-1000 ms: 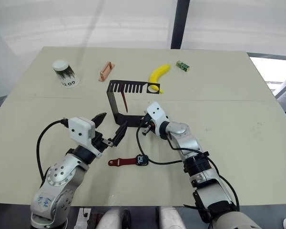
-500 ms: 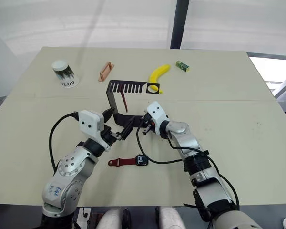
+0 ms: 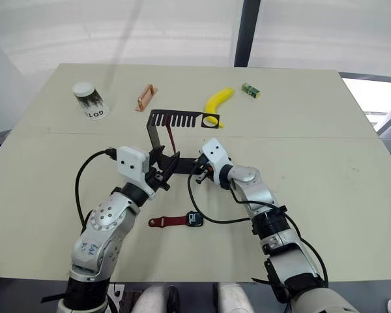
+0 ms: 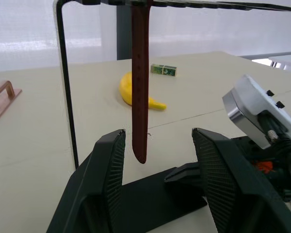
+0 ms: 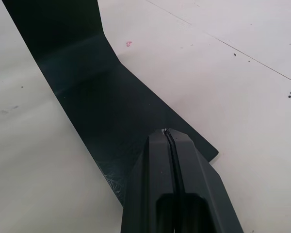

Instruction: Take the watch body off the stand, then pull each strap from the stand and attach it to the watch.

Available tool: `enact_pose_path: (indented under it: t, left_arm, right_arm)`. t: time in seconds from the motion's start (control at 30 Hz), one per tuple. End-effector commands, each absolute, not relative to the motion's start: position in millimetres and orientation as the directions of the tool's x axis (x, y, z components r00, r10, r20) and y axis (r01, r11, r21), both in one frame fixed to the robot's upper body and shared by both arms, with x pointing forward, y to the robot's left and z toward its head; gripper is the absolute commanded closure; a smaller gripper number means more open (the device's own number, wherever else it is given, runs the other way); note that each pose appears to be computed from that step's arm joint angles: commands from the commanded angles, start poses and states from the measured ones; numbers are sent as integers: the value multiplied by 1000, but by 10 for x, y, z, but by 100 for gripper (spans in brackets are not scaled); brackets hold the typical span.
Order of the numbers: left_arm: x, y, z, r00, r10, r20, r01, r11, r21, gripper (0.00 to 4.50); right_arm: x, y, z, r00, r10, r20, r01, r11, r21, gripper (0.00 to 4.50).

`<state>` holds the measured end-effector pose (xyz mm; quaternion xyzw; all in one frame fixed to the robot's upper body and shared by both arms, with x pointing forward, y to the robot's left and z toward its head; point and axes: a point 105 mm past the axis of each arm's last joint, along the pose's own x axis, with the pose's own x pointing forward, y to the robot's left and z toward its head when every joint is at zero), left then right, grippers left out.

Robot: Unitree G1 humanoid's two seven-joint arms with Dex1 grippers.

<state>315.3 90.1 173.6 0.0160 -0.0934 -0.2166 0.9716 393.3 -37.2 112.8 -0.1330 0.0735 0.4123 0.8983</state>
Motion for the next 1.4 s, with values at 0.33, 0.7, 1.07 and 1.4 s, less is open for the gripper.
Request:
enact_pose_path:
  t: [0.33,0.7,1.07,1.4]
  left_arm:
    - [3400,821,1901,895,-351,275,340,936,89,213]
    - [3422,730,1939,889,-336,311,300,941,159,443]
    - [3384,712,2104,859,-359,366,287,928,238,443]
    - [3238,765,2165,838,-382,390,290,917,274,443]
  right_arm:
    - [3899,-494,867,652,681,-334,-751,639,-165,450]
    - [3900,-494,872,655,677,-335,-748,643,-165,450]
    - [3891,-526,871,656,674,-340,-747,644,-164,450]
    - [3915,-516,851,652,668,-358,-749,643,-164,450]
